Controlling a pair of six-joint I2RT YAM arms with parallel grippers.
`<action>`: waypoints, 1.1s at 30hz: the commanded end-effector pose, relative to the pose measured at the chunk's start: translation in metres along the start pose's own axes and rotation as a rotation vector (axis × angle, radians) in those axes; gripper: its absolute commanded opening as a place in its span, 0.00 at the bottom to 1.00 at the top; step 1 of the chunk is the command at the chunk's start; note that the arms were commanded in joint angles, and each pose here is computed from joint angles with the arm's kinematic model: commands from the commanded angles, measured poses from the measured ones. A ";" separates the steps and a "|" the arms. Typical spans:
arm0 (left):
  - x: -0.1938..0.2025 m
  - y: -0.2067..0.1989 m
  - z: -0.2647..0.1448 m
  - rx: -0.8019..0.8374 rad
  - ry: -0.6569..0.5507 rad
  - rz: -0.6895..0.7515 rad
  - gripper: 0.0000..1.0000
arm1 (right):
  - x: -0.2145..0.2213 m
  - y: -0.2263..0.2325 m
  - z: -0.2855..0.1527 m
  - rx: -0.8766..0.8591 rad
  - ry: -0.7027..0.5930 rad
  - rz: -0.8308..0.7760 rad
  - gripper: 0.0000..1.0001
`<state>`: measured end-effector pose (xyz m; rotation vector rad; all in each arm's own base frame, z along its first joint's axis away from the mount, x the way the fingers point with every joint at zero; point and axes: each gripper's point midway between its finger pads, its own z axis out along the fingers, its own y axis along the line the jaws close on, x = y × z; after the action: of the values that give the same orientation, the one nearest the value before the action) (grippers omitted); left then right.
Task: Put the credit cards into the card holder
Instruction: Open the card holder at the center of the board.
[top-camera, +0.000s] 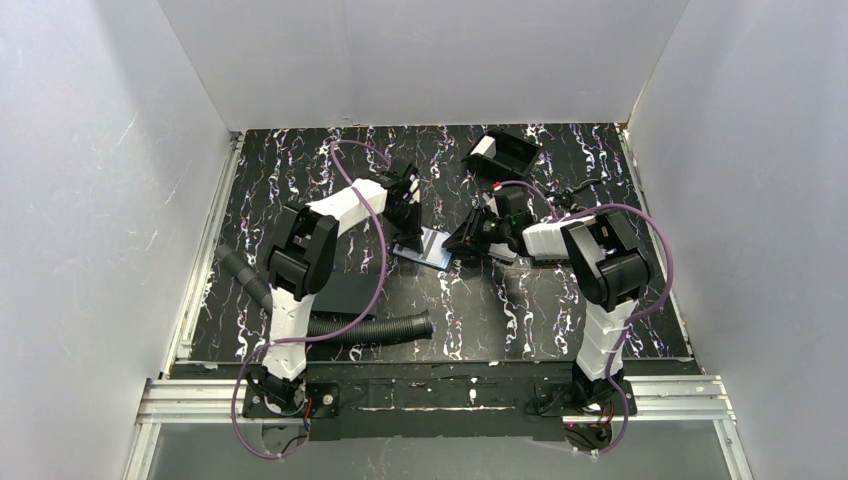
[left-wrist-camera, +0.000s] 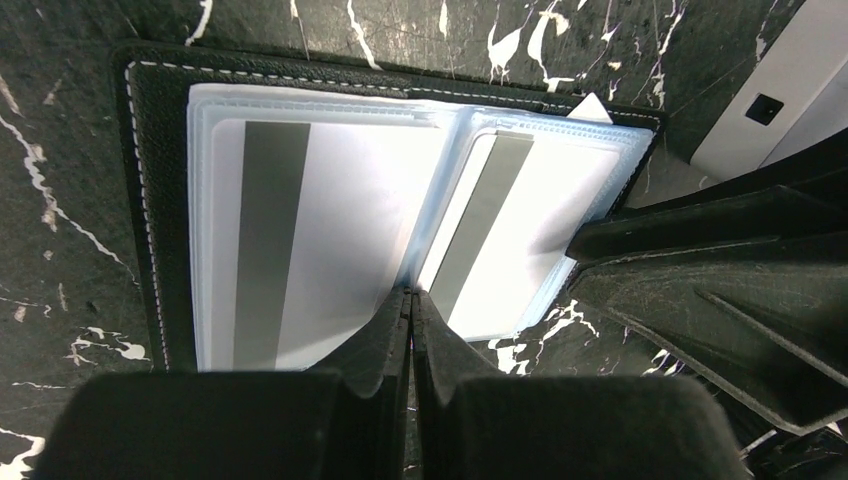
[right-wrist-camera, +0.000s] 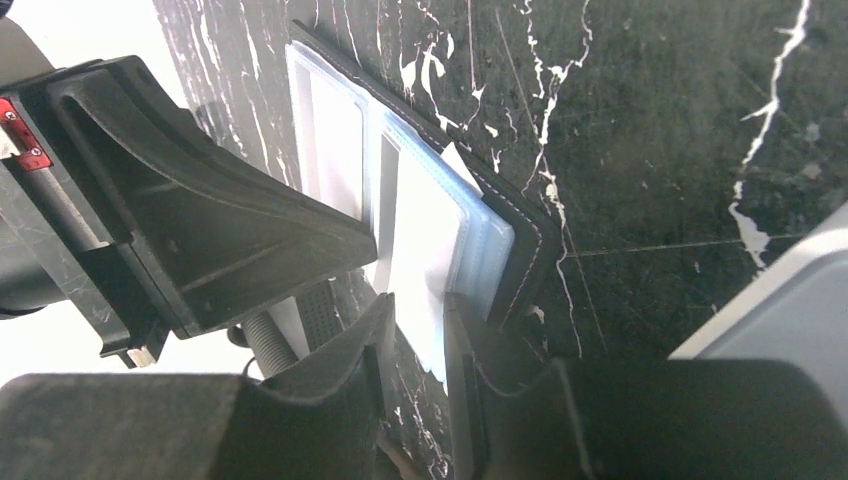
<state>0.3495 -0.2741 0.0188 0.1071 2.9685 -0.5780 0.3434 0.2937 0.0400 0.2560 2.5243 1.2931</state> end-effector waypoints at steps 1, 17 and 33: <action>0.046 0.037 0.037 -0.120 0.155 -0.030 0.00 | -0.005 0.013 0.004 -0.097 -0.017 0.057 0.33; 0.045 0.016 0.028 -0.021 0.135 -0.053 0.00 | 0.004 0.044 0.008 -0.235 -0.017 0.104 0.32; 0.049 0.007 0.027 0.063 0.110 -0.131 0.00 | 0.036 0.004 -0.003 -0.107 0.012 0.075 0.37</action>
<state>0.3233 -0.2818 0.0173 -0.0405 3.0160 -0.8046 0.3412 0.2953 0.0402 0.4402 2.3776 1.4440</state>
